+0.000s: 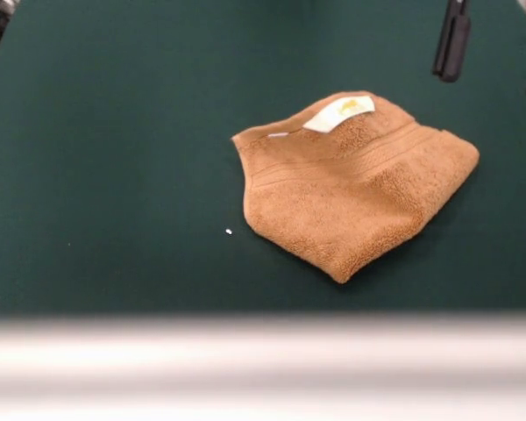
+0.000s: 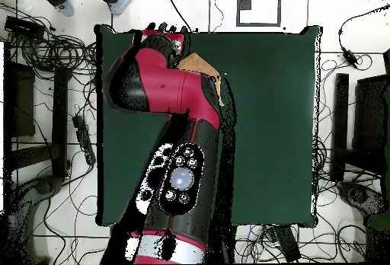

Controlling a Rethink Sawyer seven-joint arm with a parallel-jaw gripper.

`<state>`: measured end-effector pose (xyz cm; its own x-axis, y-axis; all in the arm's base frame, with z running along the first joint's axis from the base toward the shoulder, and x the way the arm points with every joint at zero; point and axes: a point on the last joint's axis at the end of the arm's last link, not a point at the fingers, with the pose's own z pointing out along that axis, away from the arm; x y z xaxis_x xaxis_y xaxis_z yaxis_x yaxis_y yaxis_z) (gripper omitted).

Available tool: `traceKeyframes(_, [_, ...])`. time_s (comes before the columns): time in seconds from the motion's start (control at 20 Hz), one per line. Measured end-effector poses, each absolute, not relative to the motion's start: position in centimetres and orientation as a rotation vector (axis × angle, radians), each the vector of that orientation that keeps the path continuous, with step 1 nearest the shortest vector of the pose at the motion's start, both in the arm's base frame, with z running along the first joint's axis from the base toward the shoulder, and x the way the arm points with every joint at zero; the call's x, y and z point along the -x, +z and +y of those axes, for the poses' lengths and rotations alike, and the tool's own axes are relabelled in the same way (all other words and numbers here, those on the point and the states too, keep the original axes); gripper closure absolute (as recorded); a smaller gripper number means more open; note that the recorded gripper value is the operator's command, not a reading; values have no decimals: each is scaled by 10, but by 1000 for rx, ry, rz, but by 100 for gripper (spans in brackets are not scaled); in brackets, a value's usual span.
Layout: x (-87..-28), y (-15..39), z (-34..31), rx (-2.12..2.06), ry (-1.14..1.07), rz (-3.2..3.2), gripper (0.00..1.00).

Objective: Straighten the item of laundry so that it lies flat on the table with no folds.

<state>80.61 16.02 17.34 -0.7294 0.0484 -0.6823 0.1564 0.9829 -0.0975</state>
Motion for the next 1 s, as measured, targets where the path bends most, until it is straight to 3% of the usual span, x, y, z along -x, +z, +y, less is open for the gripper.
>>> traceKeyframes(1.0, [-765,145,130,-98,-168,2440,0])
